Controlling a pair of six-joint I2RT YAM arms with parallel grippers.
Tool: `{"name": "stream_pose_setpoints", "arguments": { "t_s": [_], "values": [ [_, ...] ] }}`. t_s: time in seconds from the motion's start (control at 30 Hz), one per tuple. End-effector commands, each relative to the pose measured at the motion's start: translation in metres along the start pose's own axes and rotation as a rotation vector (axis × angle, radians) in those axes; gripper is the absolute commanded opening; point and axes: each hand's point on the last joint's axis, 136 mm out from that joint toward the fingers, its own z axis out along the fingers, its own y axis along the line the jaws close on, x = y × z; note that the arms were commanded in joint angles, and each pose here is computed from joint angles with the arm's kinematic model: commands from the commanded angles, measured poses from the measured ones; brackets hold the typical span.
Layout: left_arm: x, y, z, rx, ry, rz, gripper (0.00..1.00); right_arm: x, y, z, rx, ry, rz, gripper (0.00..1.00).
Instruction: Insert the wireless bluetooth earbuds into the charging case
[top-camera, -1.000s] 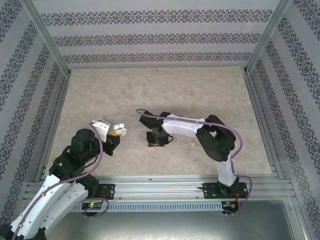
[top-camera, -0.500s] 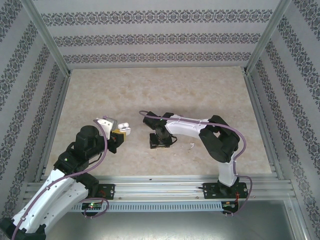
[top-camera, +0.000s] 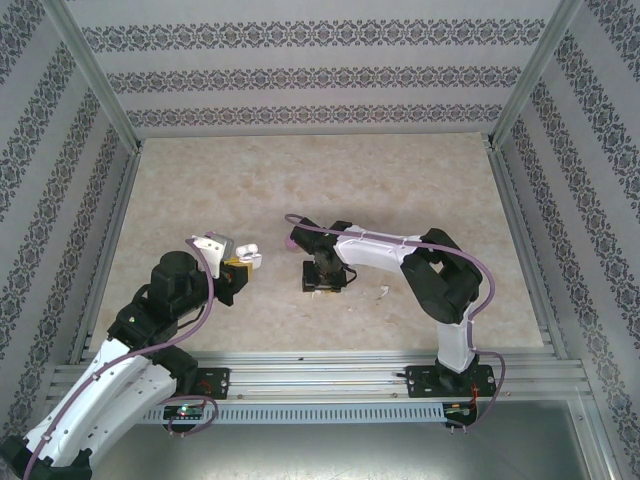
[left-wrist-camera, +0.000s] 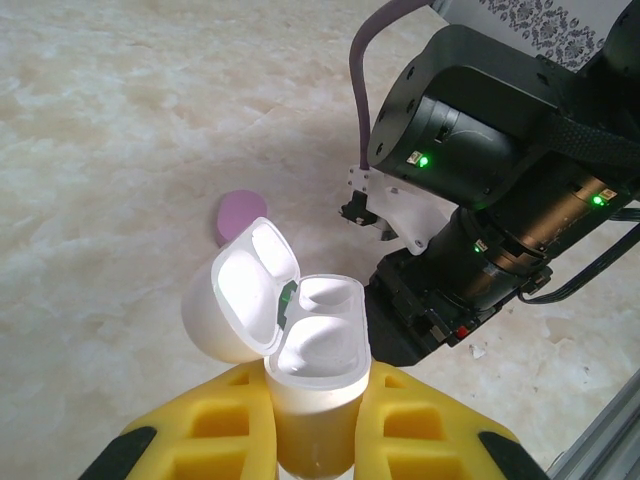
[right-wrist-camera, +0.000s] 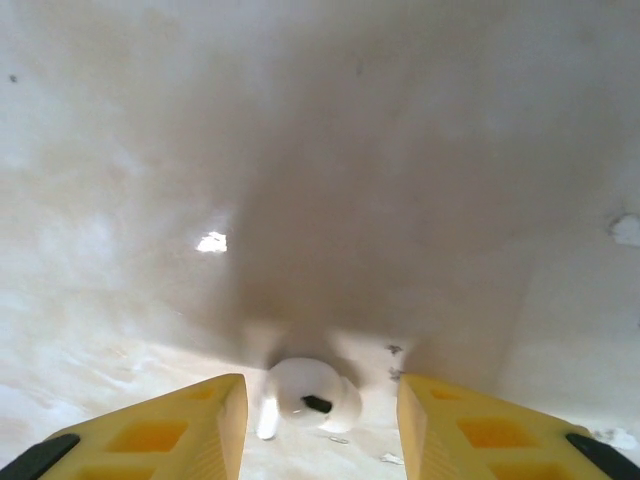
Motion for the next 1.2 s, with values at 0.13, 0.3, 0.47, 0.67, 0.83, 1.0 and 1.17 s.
{"name": "stream_pose_setpoints", "arguments": {
  "t_s": [0.13, 0.3, 0.47, 0.67, 0.83, 1.0, 1.17],
  "values": [
    [-0.004, -0.006, 0.0, 0.031, -0.031, 0.005, 0.0, -0.008, 0.014, -0.001, -0.056, -0.012, 0.034, 0.44],
    [-0.002, -0.005, 0.0, 0.029, -0.026, 0.004, 0.0, -0.012, 0.018, -0.003, -0.057, -0.016, 0.024, 0.45],
    [0.0, -0.004, 0.001, 0.025, -0.024, 0.005, 0.0, -0.017, 0.02, -0.01, -0.057, -0.041, 0.022, 0.46],
    [-0.001, -0.005, 0.002, 0.029, -0.024, 0.007, 0.0, -0.014, 0.008, -0.021, -0.019, -0.07, 0.06, 0.46],
    [-0.001, -0.006, 0.005, 0.037, -0.021, 0.008, 0.0, -0.009, 0.002, -0.019, -0.03, -0.097, 0.135, 0.47],
    [-0.001, -0.007, 0.006, 0.044, -0.018, 0.014, 0.0, -0.005, 0.007, -0.013, -0.045, -0.086, 0.16, 0.48],
    [-0.001, -0.007, 0.005, 0.045, -0.014, 0.029, 0.0, -0.004, 0.013, -0.002, -0.052, -0.062, 0.165, 0.48]
  ]
}}
